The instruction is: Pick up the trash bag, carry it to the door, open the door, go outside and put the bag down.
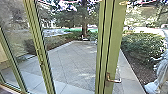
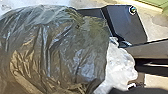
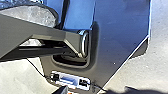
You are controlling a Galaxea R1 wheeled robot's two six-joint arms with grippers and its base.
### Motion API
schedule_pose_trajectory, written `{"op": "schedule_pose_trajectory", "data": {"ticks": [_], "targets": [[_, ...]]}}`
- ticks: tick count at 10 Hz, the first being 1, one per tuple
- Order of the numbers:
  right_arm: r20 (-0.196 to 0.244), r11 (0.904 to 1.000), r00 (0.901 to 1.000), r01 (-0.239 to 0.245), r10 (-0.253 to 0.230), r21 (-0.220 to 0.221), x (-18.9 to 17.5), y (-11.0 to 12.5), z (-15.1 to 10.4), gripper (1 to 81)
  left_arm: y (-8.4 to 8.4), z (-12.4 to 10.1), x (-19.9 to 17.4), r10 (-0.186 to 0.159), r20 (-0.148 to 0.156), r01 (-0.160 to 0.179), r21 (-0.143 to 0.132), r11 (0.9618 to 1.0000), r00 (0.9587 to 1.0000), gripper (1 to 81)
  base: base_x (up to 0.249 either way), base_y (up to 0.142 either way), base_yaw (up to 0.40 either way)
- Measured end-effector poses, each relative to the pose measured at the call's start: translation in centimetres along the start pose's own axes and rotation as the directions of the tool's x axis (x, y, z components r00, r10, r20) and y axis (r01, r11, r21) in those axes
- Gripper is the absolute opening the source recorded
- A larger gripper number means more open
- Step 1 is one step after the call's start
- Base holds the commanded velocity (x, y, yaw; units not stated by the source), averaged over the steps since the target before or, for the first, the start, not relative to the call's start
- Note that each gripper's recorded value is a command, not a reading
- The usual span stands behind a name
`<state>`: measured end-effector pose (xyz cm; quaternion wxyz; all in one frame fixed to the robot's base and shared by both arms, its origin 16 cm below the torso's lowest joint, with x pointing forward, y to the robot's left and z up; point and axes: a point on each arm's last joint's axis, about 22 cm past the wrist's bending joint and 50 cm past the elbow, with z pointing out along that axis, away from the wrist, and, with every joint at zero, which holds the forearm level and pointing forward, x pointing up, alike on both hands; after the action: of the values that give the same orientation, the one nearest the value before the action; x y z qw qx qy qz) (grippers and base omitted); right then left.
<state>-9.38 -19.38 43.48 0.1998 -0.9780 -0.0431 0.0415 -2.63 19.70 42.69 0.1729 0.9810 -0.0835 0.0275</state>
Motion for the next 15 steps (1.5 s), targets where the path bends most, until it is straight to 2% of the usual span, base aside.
{"op": "schedule_pose_trajectory", "data": {"ticks": [8,13,15], "targets": [[-0.003,1.0,1.0,0.001,-0.001,0.002,0.2,-0.2,0.1,81.1,0.2,0.1,-0.1,0.0,0.003,0.0,-0.003,1.0,1.0,1.0,0.0,0.0,0.158],[-0.003,1.0,1.0,0.001,-0.001,0.002,0.2,-0.2,0.1,81.1,0.3,0.1,0.3,-0.001,0.001,0.001,-0.003,1.0,1.0,1.0,0.015,0.0,0.0],[-0.004,0.9999,1.0,0.001,-0.001,0.017,0.3,-1.4,0.5,81.1,0.3,0.1,0.4,-0.003,0.002,0.003,-0.004,1.0,1.0,1.0,0.0,0.0,0.0]]}}
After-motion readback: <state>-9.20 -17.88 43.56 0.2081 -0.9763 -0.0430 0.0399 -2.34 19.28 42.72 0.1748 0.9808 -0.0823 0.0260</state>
